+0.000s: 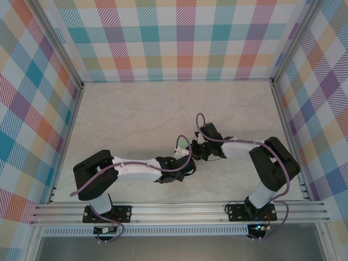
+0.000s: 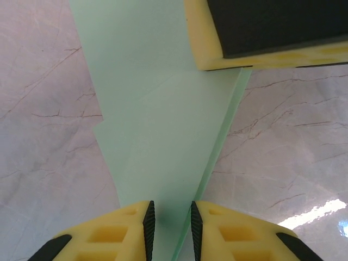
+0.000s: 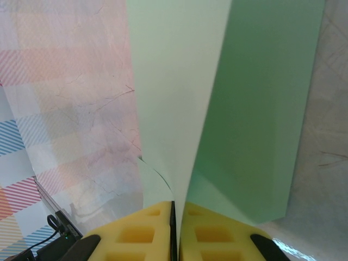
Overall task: Fold a paper plane with a square sheet of paper (pick it up from the middle)
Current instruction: Fourth fold the wing at the center of the table.
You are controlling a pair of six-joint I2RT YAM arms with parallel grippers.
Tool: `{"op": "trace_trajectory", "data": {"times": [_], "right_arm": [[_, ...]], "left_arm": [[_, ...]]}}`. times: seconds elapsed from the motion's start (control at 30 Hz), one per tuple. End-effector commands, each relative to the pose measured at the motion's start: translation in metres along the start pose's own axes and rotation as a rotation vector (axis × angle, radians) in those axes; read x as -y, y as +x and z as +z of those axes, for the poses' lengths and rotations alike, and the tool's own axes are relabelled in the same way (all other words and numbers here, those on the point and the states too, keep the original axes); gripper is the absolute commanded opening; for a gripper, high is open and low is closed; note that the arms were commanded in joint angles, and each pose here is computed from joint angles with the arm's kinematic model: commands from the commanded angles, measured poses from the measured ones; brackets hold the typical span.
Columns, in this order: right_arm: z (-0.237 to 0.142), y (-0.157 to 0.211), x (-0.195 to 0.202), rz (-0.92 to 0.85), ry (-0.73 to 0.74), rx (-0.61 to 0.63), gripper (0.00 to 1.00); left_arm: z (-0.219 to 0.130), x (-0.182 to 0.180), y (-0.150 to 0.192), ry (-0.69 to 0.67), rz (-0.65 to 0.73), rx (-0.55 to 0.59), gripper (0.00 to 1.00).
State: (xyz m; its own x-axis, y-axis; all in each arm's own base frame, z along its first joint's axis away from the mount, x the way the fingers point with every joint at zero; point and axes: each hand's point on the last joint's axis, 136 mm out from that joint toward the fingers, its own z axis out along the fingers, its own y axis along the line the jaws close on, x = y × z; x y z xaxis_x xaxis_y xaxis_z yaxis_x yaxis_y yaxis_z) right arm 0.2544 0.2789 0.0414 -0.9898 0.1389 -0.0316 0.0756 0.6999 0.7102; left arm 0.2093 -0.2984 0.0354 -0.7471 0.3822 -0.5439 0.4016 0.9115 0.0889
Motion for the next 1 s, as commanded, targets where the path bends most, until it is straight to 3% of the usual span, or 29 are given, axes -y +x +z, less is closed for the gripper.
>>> {"op": "trace_trajectory", "data": {"times": [0.0,0.23,0.57,0.87,0.97], "right_arm": [[0.001,-0.004,-0.007,0.001,-0.004,0.000,0.10],[0.000,-0.004,-0.007,0.001,-0.004,-0.002,0.10],[0.000,-0.004,-0.009,-0.001,-0.007,0.001,0.11],[-0.002,-0.004,-0.016,-0.015,-0.034,-0.010,0.18],[-0.003,-0.004,-0.019,-0.014,-0.040,-0.008,0.14]], "left_arm": [[-0.004,-0.005,-0.001,-0.032,0.001,0.017,0.27],[-0.004,-0.009,0.001,-0.048,-0.004,0.017,0.28],[-0.004,-0.011,0.005,-0.043,-0.021,0.015,0.10],[-0.009,-0.012,0.005,0.004,-0.051,0.029,0.06],[-0.010,-0.008,-0.003,0.034,-0.069,0.056,0.06]]}}
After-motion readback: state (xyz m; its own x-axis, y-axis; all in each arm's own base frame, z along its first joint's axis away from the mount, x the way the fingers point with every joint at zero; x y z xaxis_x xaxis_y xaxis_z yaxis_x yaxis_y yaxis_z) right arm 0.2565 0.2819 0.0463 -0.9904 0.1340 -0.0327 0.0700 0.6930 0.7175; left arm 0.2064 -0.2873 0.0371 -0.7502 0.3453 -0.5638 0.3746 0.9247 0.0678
